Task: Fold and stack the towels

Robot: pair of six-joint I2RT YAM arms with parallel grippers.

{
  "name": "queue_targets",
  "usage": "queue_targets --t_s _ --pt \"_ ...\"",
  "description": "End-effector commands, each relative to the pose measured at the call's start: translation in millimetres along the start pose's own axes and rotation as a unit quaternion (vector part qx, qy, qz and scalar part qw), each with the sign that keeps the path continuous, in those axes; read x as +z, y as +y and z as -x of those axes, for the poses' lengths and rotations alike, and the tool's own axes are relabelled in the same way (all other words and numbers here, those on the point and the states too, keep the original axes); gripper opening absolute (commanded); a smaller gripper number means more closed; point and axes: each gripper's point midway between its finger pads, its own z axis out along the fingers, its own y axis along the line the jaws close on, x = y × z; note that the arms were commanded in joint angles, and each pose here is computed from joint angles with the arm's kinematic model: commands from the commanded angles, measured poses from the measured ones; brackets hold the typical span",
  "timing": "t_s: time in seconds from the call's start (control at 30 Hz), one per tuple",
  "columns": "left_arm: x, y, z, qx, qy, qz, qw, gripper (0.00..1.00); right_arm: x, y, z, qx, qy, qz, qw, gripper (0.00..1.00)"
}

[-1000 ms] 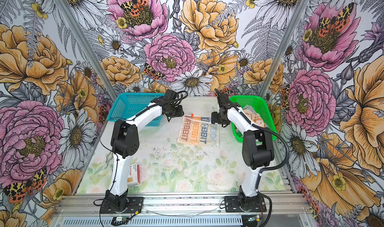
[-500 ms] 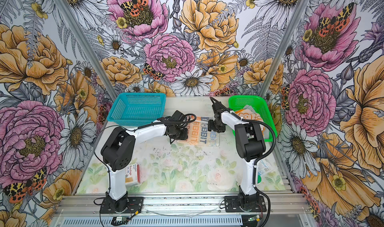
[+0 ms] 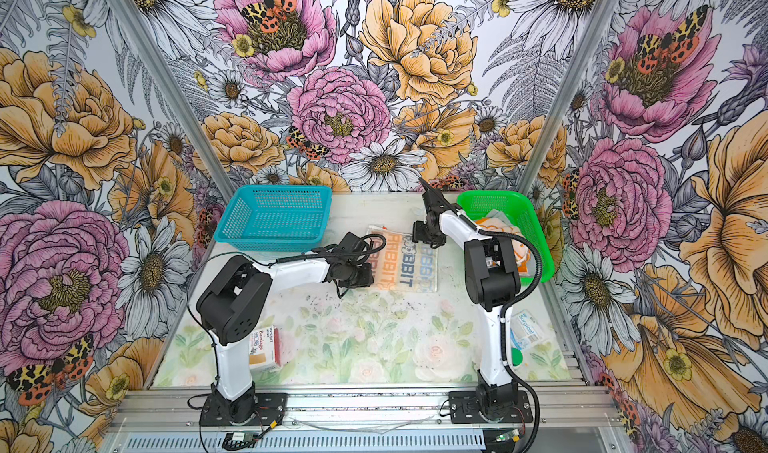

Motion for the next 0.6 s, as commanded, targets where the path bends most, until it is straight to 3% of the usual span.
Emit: queue_targets --t_s 0.0,0.17,0.27,0.4,0.57 --pt "0.1 16.4 -31.7 -0.009 0.029 0.033 0.999 0.33 -11.4 -6.2 23.0 0.000 -0.032 -0.003 0.999 0.63" --pt "-31.7 3.4 -26.8 0.001 -0.001 0.006 1.000 0.34 -60.7 7.0 12.9 -0.029 -0.065 -0.002 0.997 0.64" --pt "-55.3 1.1 -21.1 0.003 -0.031 -0.002 1.000 0.36 -79.3 11.0 -33.8 0.000 -0.039 0.026 0.999 0.64" --pt "-63.6 13.6 -29.7 -0.009 -0.034 0.005 0.999 0.36 -77.4 10.6 -110.0 0.018 0.009 0.030 0.999 0.62" --pt "-58.7 23.8 -28.8 -0.028 -0.053 -0.002 0.998 0.33 -73.7 1.0 -149.5 0.035 0.012 0.034 0.999 0.61"
